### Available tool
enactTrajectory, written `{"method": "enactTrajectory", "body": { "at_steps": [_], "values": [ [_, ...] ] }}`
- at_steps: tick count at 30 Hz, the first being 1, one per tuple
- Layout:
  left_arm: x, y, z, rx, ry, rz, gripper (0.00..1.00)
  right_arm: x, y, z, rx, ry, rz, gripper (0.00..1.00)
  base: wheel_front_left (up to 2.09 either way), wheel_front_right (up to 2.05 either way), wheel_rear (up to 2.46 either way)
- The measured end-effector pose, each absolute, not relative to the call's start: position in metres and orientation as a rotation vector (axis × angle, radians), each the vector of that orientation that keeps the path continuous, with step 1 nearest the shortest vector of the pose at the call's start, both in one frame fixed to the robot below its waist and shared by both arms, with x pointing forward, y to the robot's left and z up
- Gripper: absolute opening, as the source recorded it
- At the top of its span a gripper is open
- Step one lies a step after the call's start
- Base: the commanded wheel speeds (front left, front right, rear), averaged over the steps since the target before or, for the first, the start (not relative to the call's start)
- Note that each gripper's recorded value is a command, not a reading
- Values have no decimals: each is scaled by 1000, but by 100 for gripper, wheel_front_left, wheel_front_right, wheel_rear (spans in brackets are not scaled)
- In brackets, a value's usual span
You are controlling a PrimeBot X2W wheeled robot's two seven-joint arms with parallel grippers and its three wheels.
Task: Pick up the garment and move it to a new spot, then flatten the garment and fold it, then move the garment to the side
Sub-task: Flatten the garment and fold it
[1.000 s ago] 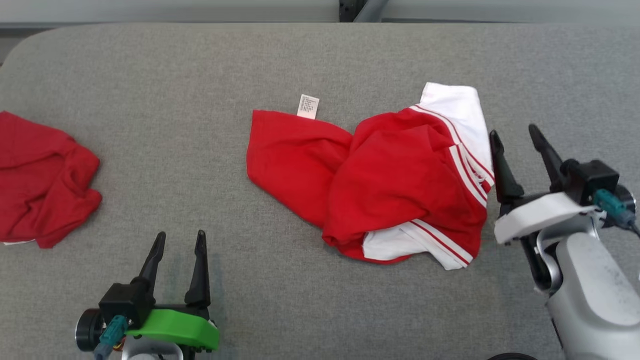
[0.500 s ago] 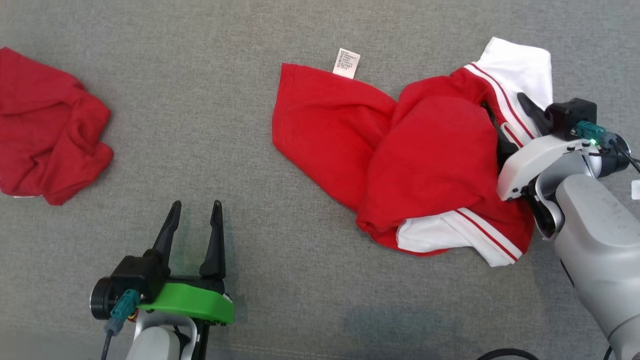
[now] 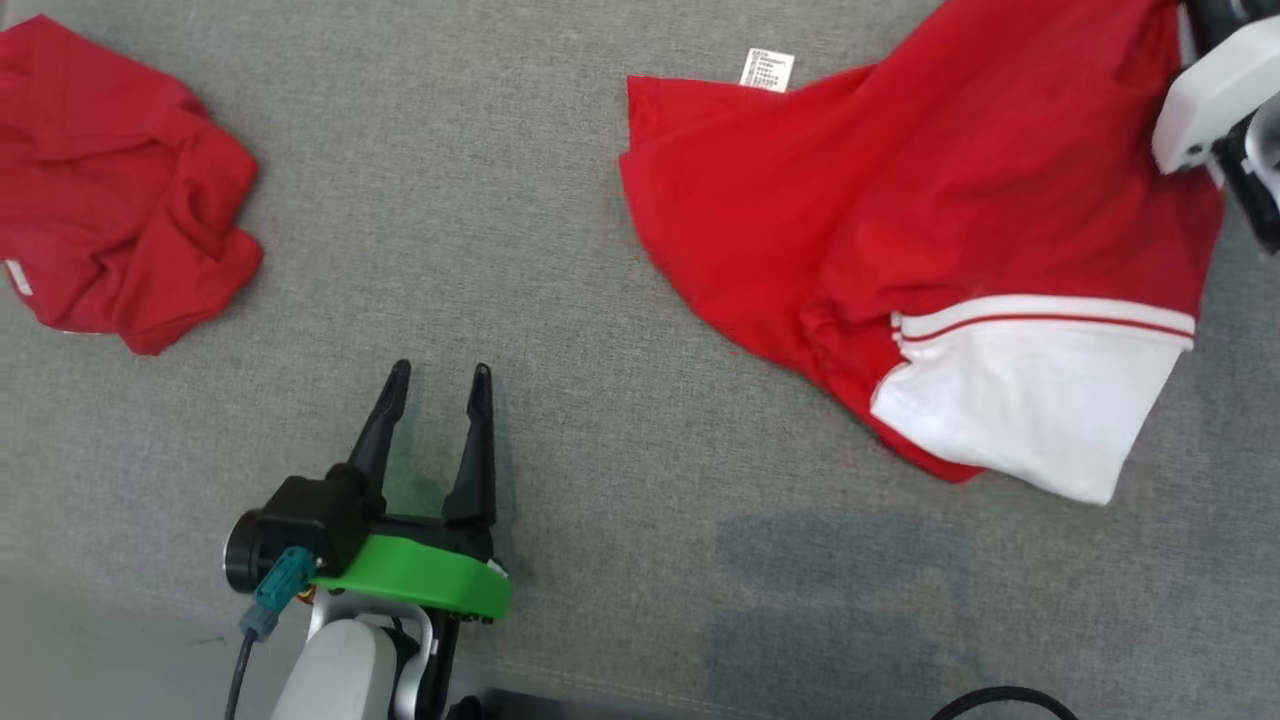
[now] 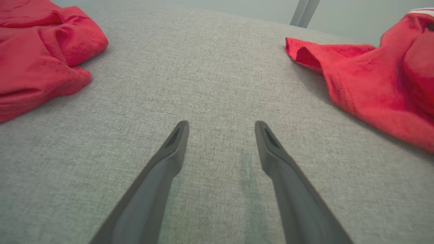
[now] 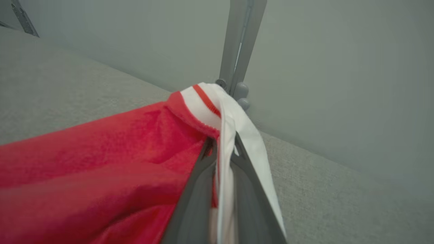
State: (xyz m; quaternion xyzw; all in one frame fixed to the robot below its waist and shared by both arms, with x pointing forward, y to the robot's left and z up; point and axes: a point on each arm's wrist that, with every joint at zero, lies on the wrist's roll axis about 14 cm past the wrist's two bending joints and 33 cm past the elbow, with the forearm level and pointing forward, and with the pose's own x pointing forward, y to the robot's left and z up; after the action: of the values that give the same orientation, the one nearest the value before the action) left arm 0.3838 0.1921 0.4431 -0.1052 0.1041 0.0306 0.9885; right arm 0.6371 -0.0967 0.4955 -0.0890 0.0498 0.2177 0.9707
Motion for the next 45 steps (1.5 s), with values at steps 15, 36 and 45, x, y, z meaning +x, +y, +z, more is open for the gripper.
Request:
{"method": "enactTrajectory", "body": {
  "at_steps": [15,36,45],
  "values": [
    [365,217,449,-191,208,160,100,666,-75,527,-176,-7,386,100,0,0,0],
    [347,185,468,-194,155,26,100,455,-104,475,83,146,351,100,0,0,0],
    [332,177,478,-194,127,-9,100,398,-101,464,154,205,313,100,0,0,0]
  ]
}}
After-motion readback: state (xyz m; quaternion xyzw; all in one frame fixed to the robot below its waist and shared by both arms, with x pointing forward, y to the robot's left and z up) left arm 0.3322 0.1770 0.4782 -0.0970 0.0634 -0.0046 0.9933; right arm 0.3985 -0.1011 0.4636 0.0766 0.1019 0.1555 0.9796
